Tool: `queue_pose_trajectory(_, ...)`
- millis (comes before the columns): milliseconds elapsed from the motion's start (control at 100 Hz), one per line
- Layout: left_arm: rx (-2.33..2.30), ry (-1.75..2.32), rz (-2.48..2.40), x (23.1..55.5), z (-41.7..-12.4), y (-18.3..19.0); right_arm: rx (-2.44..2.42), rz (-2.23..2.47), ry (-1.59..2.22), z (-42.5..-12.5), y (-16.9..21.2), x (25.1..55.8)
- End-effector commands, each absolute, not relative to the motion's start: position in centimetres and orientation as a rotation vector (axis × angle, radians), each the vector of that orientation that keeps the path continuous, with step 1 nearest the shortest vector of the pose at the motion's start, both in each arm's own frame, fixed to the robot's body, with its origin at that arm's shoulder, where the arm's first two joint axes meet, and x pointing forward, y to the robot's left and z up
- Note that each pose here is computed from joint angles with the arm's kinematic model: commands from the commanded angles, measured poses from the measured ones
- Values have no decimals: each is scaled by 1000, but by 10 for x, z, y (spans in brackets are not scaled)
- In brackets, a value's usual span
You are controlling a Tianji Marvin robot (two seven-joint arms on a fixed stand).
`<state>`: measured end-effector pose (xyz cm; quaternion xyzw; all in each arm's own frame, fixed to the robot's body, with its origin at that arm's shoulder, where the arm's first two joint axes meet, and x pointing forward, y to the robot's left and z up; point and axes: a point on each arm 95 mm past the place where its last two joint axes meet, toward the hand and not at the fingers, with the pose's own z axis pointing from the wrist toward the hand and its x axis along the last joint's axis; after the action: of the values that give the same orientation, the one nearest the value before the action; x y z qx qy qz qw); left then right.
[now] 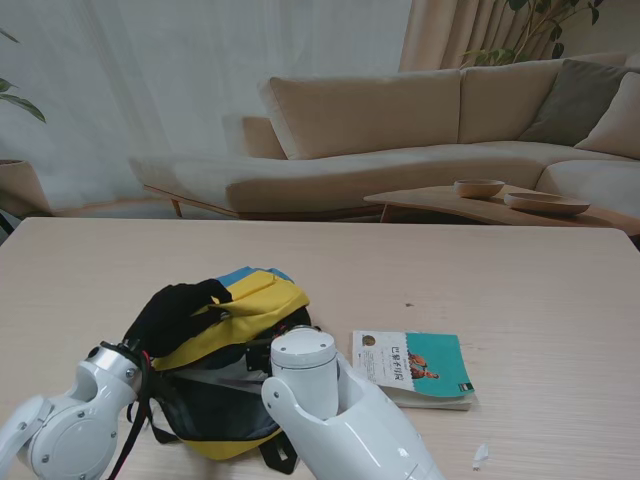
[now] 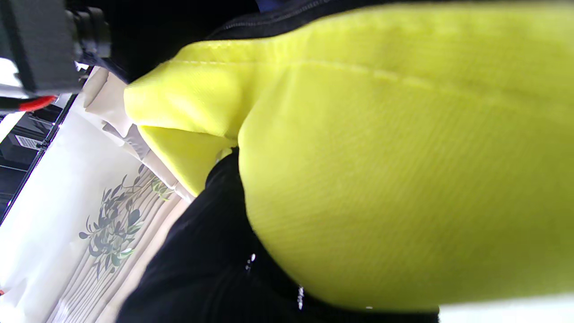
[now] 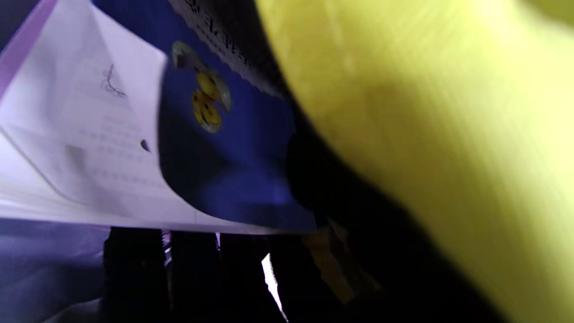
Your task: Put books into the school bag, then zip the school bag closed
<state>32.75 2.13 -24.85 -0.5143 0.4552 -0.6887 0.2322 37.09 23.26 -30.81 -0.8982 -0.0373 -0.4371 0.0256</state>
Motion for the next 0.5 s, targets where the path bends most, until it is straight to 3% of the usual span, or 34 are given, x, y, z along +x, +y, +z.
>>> queue_pose_trajectory(0,-1427,1252,-1890,328,-248,21,-2762,-1361,-124,-308,228,367)
queue_pose_trajectory(490,-1450,1235,-1882,336,-250,25,-2655,-1361,-91,-297,189,341)
